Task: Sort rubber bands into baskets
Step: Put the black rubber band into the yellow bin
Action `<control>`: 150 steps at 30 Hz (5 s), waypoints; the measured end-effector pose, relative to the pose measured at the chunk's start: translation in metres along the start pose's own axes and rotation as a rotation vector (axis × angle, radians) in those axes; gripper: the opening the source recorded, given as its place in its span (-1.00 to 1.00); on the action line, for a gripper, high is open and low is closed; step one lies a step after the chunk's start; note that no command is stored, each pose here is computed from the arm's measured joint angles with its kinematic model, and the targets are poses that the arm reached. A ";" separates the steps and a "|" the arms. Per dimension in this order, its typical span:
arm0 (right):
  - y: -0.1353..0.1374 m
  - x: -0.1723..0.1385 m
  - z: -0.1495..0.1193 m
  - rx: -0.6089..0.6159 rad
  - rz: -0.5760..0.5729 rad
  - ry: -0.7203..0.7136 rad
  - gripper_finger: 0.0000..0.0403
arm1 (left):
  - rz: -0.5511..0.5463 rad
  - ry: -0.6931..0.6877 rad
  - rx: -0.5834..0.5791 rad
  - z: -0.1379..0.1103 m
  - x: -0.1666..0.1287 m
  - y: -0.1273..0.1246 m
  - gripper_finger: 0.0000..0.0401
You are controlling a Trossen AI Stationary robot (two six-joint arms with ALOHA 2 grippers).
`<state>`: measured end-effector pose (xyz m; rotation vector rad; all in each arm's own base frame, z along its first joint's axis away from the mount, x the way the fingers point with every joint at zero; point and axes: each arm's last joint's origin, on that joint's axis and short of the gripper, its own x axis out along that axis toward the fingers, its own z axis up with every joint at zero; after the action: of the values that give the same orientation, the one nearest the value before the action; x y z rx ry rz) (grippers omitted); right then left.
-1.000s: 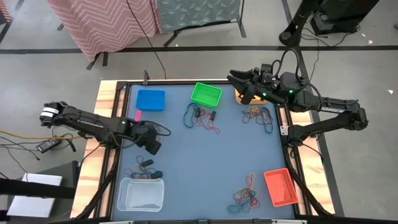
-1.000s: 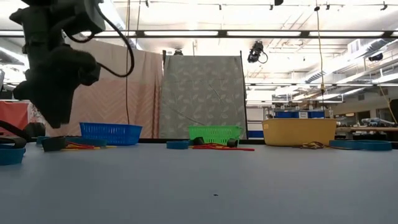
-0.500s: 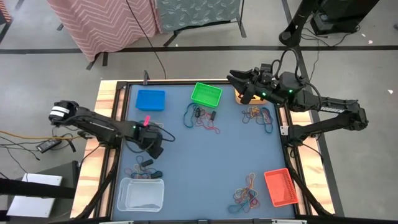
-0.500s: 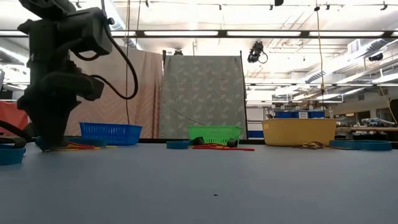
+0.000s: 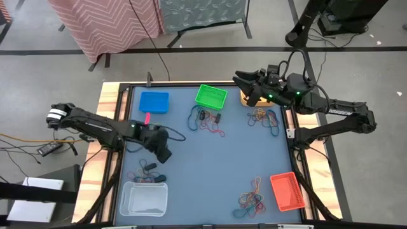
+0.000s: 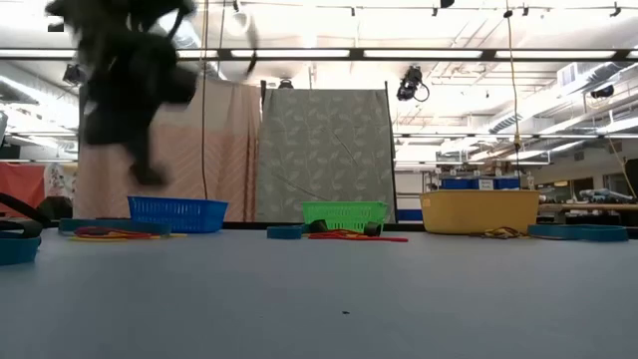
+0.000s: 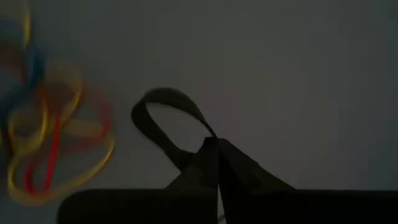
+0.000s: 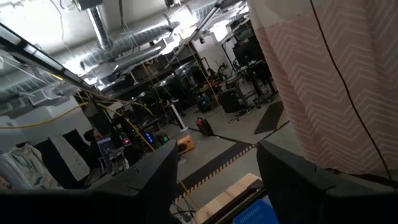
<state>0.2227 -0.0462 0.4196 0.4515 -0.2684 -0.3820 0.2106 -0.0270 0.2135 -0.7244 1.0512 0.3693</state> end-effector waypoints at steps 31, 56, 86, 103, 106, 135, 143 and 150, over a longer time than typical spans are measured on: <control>0.014 -0.008 0.035 0.004 0.137 -0.350 0.15 | -0.118 -0.706 0.531 0.354 0.098 -0.064 -1.00; 0.013 -0.006 0.029 -0.012 0.124 -0.288 0.15 | -0.096 -0.735 0.404 0.384 0.137 -0.029 0.19; 0.012 -0.005 0.019 -0.033 0.100 -0.198 0.15 | -0.011 0.014 0.397 0.272 0.070 -0.001 0.17; 0.009 -0.004 0.019 -0.033 0.071 -0.190 0.15 | 0.173 -0.208 0.074 0.224 0.076 0.032 0.08; 0.009 -0.004 0.019 -0.026 0.072 -0.189 0.15 | 0.187 -0.196 0.066 0.230 0.083 0.033 0.04; 0.009 -0.003 0.018 -0.025 0.072 -0.176 0.15 | 0.235 -0.128 0.047 0.235 0.125 0.047 -0.02; 0.008 -0.003 0.017 -0.028 0.067 -0.165 0.15 | 0.231 -0.138 0.052 0.236 0.127 0.047 -0.08; 0.008 -0.003 0.016 -0.029 0.066 -0.162 0.15 | 0.233 -0.134 0.079 0.236 0.127 0.048 -0.63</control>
<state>0.2170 -0.0443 0.4369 0.3826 -0.4332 -0.3583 0.3955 0.1640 0.1543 -0.5000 1.0198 0.5661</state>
